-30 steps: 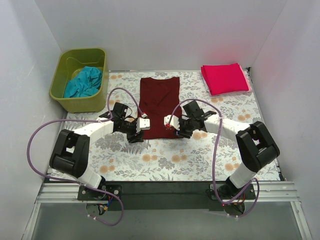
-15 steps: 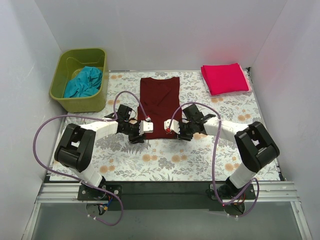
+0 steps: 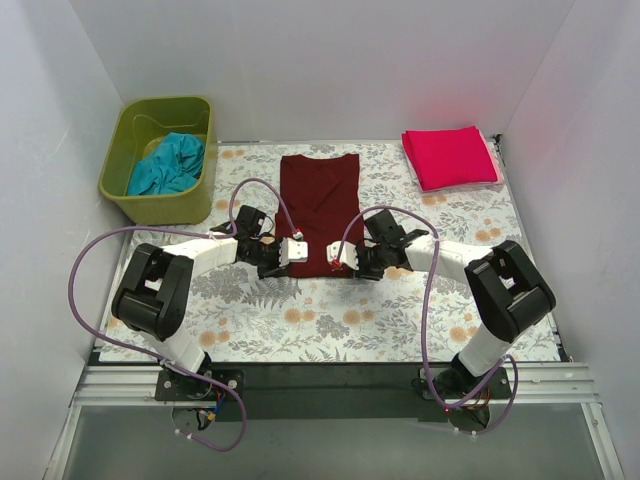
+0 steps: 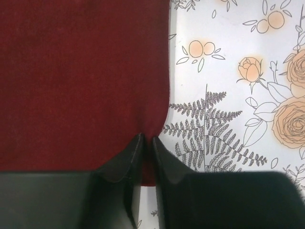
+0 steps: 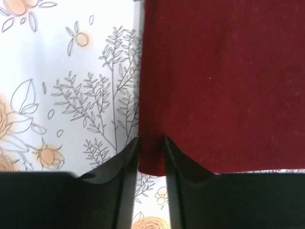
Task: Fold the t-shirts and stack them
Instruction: Fold the tshirt
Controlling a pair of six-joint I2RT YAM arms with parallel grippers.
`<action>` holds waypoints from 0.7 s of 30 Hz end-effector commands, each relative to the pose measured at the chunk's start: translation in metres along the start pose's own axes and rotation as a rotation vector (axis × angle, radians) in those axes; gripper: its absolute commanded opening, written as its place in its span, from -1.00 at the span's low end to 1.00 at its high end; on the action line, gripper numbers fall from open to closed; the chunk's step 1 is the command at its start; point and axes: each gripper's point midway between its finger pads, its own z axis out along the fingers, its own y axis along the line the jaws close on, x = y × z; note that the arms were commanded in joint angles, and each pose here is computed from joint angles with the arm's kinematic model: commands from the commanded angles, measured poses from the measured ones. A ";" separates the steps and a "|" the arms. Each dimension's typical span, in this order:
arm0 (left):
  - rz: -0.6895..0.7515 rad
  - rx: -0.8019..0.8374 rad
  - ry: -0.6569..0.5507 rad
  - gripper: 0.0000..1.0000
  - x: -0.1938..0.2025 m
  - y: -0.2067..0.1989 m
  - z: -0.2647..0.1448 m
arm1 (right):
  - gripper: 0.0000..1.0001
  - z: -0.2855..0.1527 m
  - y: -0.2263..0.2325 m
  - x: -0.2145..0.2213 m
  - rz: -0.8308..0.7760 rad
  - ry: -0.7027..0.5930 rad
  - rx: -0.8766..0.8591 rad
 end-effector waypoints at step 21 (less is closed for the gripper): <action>-0.067 -0.084 -0.055 -1.00 -0.077 0.042 -0.071 | -0.97 -0.090 -0.052 -0.049 0.075 -0.031 0.101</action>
